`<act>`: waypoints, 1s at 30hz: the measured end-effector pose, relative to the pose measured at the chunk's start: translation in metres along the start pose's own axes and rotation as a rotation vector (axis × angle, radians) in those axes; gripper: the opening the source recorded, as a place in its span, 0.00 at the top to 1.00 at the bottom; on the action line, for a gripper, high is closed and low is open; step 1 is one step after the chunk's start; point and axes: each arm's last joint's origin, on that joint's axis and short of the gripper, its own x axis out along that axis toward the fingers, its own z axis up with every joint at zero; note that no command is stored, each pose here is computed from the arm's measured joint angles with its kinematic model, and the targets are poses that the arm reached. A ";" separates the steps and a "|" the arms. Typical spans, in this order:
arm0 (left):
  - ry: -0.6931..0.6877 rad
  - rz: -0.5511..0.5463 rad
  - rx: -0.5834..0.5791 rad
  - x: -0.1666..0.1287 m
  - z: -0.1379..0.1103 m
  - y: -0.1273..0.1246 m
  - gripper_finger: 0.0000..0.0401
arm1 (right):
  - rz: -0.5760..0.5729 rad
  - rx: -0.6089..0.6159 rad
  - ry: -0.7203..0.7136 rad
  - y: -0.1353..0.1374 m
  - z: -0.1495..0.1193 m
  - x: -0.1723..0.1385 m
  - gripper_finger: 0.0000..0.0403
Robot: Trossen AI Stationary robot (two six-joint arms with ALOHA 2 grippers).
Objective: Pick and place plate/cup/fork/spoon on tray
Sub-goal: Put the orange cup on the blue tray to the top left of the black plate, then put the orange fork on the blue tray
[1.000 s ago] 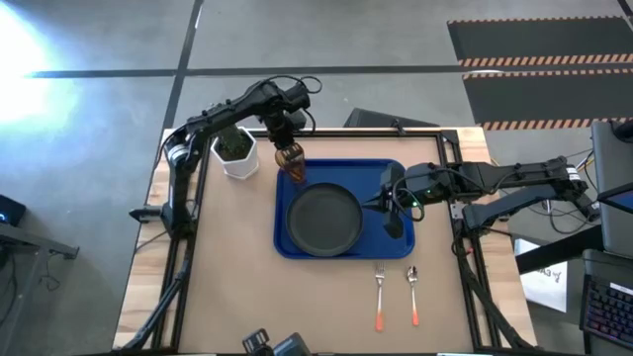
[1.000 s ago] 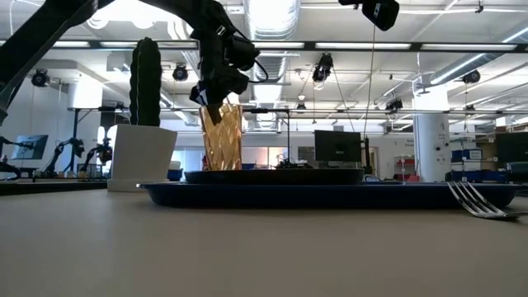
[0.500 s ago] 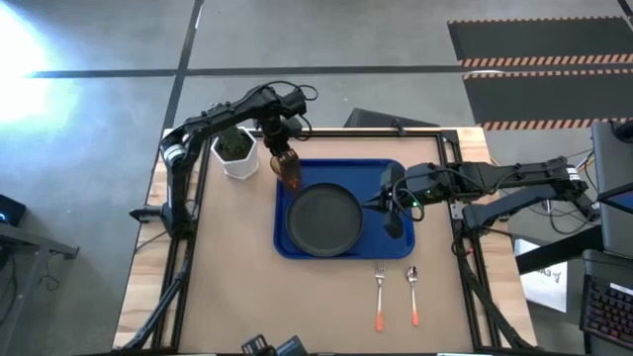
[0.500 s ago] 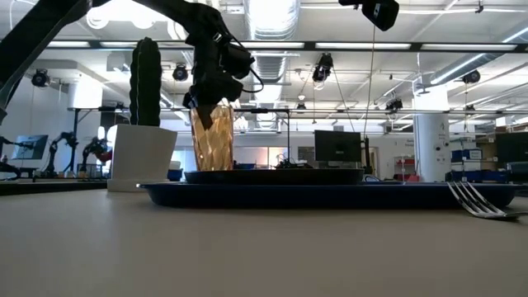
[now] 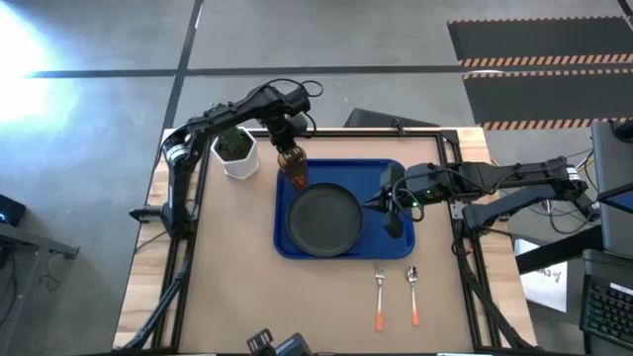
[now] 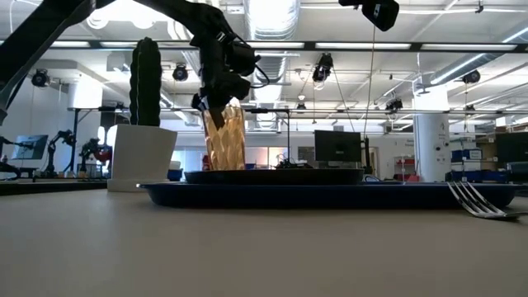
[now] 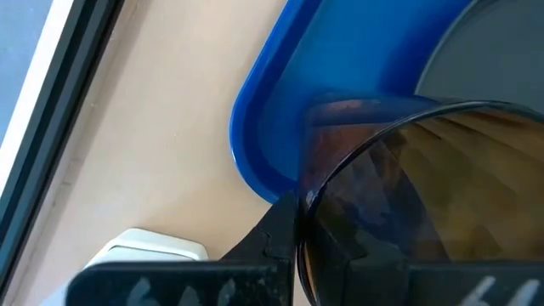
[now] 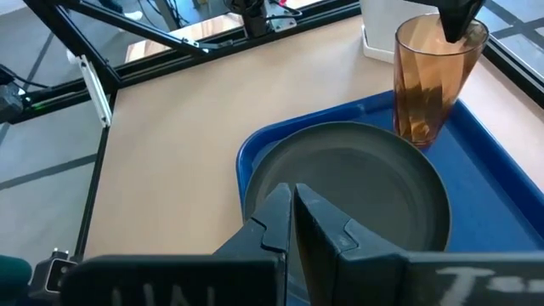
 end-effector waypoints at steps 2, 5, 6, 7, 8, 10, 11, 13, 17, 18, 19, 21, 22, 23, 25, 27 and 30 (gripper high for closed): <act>-0.001 0.001 -0.001 0.000 0.000 0.000 1.00 | 0.000 0.000 0.000 0.000 0.000 0.000 0.98; -0.007 0.002 0.000 0.000 0.001 0.000 1.00 | 0.000 0.001 0.000 0.000 0.000 0.000 0.98; -0.010 0.002 0.000 0.000 0.001 0.000 1.00 | 0.000 0.001 0.000 0.000 0.000 0.000 0.98; -0.013 -0.004 0.000 0.000 0.001 0.000 1.00 | 0.000 0.001 0.000 0.000 0.000 0.000 0.98; -0.015 -0.012 0.000 0.000 0.001 0.000 0.99 | 0.000 0.002 0.000 0.000 0.000 0.000 0.98; -0.025 -0.029 0.001 -0.001 0.002 -0.001 0.97 | 0.000 0.002 0.000 0.000 0.000 0.000 0.98; -0.027 -0.032 0.001 -0.001 0.002 -0.001 0.96 | 0.000 0.002 0.000 0.000 0.000 0.000 0.98; -0.028 -0.035 0.003 -0.002 0.003 -0.002 0.94 | -0.001 0.002 0.000 0.000 0.000 0.000 0.98; -0.046 -0.034 0.006 -0.008 0.003 -0.003 0.90 | -0.002 0.002 0.003 0.000 0.000 0.000 0.98; -0.055 -0.034 0.007 -0.011 0.003 -0.003 0.89 | -0.002 0.002 0.004 0.000 0.000 0.000 0.98; -0.068 -0.033 0.008 -0.015 0.002 -0.004 0.88 | -0.002 0.002 0.004 0.000 0.000 0.000 0.98; -0.099 -0.031 0.013 -0.025 0.001 -0.005 0.88 | -0.003 0.002 0.004 0.000 0.000 0.000 0.98; -0.115 -0.031 0.016 -0.031 0.000 -0.006 0.87 | -0.003 0.002 0.004 0.000 0.000 0.000 0.98; -0.135 -0.030 0.018 -0.037 -0.001 -0.007 0.87 | -0.003 0.002 0.004 0.000 0.000 0.000 0.98; -0.174 -0.031 0.027 -0.052 -0.004 -0.011 0.87 | -0.003 0.002 0.006 0.000 -0.001 0.000 0.98; -0.233 -0.040 0.038 -0.072 -0.011 -0.017 0.87 | -0.003 0.003 0.006 0.000 -0.001 0.000 0.98; -0.320 -0.062 0.043 -0.103 -0.026 -0.031 0.87 | -0.003 0.003 0.008 0.000 -0.001 0.000 0.98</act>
